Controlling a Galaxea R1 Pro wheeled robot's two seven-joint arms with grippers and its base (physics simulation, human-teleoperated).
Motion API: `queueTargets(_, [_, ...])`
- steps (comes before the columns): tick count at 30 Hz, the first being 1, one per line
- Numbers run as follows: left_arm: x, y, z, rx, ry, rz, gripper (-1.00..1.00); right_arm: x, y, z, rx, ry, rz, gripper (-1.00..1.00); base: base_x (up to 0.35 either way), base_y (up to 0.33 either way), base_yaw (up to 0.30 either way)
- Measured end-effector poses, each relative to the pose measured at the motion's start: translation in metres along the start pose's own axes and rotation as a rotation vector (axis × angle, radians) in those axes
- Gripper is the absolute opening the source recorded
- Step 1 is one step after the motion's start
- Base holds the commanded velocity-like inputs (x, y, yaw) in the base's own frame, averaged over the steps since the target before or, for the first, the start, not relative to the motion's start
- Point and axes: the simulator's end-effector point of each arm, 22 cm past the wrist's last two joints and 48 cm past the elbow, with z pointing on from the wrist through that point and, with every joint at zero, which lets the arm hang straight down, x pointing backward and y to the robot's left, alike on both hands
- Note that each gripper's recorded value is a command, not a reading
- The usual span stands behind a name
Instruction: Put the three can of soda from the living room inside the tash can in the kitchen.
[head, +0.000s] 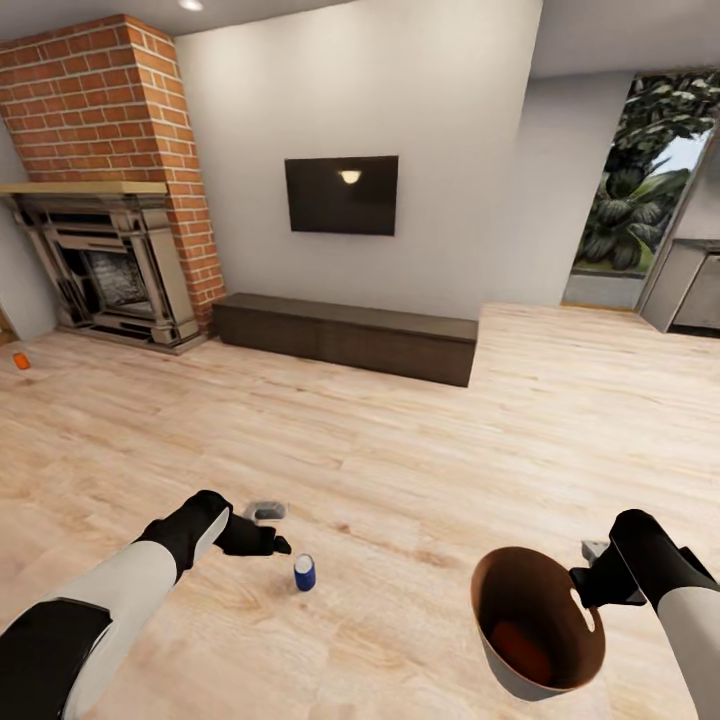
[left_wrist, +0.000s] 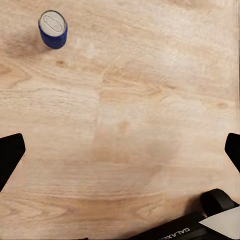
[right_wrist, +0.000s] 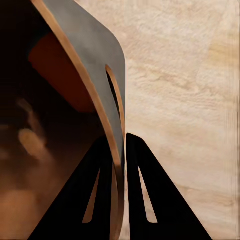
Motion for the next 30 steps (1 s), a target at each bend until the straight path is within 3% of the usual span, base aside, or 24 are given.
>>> queueTargets(13, [-0.002, 0.003, -0.002, -0.010, -0.007, 0.014, 1.00, 0.000, 0.002, -0.001, -0.008, -0.003, 0.006, -1.00, 0.329, 0.000, -0.204])
queueTargets(30, [-0.002, 0.005, -0.003, -0.012, -0.007, 0.013, 1.00, -0.002, 0.020, 0.004, -0.030, 0.000, -0.007, -1.00, 0.305, 0.090, -0.014])
